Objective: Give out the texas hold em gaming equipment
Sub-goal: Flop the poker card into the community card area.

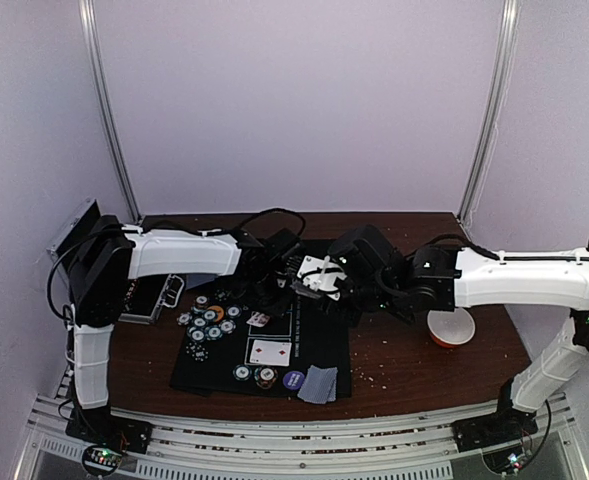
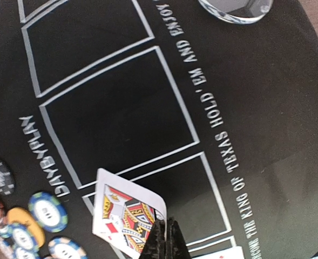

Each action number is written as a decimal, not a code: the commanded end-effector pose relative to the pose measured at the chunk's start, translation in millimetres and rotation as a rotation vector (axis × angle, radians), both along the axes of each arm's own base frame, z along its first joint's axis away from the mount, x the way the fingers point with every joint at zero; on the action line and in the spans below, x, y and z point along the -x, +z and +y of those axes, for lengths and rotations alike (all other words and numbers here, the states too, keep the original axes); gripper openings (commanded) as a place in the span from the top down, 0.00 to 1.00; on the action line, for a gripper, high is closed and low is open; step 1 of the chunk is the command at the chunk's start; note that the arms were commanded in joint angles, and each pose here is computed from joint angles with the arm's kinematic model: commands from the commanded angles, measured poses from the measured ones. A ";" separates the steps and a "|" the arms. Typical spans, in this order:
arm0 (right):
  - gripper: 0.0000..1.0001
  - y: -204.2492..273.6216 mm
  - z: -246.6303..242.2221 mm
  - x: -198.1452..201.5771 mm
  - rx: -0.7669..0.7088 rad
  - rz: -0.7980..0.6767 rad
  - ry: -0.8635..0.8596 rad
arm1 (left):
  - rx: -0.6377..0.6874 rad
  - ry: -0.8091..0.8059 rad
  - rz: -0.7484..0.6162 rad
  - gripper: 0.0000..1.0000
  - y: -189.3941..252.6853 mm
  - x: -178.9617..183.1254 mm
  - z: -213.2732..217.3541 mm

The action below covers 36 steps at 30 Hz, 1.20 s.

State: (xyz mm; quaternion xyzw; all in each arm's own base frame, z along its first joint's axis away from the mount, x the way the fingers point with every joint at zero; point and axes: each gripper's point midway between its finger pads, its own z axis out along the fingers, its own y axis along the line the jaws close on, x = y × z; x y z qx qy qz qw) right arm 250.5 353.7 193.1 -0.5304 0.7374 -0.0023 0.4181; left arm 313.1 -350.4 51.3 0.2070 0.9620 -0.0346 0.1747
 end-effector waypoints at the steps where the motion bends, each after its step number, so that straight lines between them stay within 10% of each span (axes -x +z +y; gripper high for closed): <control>1: 0.55 7.8 -9.0 -1.5 -0.016 -0.012 -0.031 | 0.094 0.026 0.051 1.00 -14.2 0.0 -16.4; 14: 0.55 8.6 -12.2 -0.7 -0.011 -0.015 -0.034 | 0.248 -0.009 0.093 0.54 6.3 -3.2 -33.8; 36: 0.55 9.3 -10.9 -1.2 -0.004 -0.016 -0.028 | 0.143 0.119 0.134 0.92 -37.3 -13.1 72.3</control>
